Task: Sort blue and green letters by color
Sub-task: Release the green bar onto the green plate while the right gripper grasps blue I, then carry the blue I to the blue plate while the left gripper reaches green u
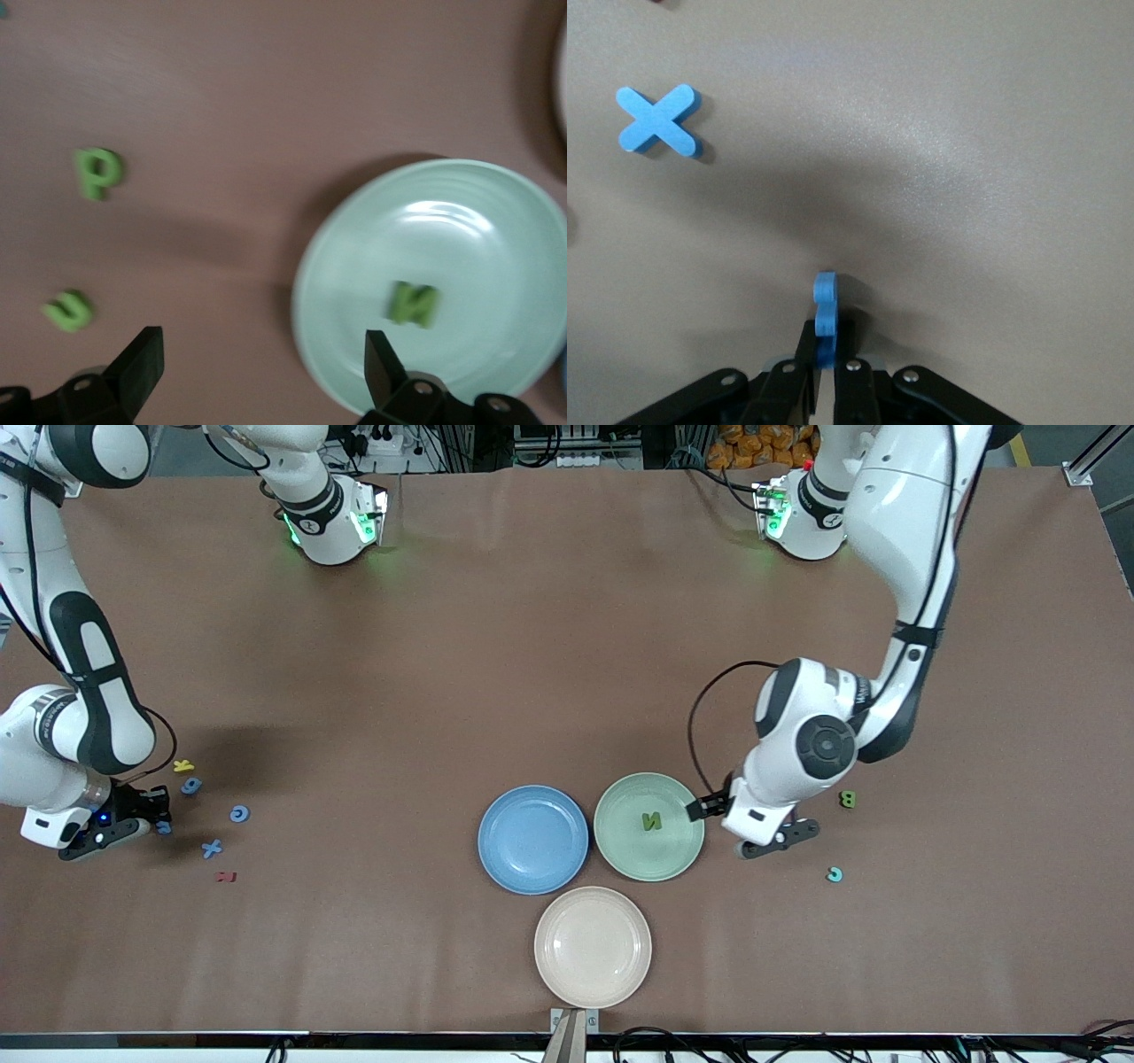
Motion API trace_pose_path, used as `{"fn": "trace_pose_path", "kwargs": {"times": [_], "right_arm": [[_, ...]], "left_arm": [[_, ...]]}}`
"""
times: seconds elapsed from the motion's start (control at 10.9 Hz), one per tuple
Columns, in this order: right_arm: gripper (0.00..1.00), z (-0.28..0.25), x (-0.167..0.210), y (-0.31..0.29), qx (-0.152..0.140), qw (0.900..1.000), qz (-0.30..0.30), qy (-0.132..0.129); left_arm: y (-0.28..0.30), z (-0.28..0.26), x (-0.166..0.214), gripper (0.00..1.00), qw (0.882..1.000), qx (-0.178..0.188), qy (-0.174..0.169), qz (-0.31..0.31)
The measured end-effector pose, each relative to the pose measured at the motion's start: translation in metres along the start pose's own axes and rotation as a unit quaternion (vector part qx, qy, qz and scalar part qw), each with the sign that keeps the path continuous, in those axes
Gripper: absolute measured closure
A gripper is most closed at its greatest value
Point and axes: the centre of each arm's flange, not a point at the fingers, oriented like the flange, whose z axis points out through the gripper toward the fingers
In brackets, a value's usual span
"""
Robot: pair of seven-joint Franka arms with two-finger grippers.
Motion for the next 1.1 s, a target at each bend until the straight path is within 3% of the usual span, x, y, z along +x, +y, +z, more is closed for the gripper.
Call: {"fn": "trace_pose_path", "kwargs": {"times": [0.28,0.64,1.1], "right_arm": [[0.90,0.000,0.000,0.000,0.000,1.000,0.000,0.000],[0.90,-0.012,0.014,-0.002,0.004,1.000,-0.007,0.004],[0.90,-0.067,0.068,-0.023,0.043,0.999,0.006,-0.002]], "left_arm": [[-0.067,-0.004,0.015,0.00,0.994,0.058,0.018,0.090],[-0.127,0.021,-0.001,0.00,0.978,0.045,0.058,0.196],[-0.134,0.048,-0.038,0.00,0.966,0.050,0.030,0.251]]}}
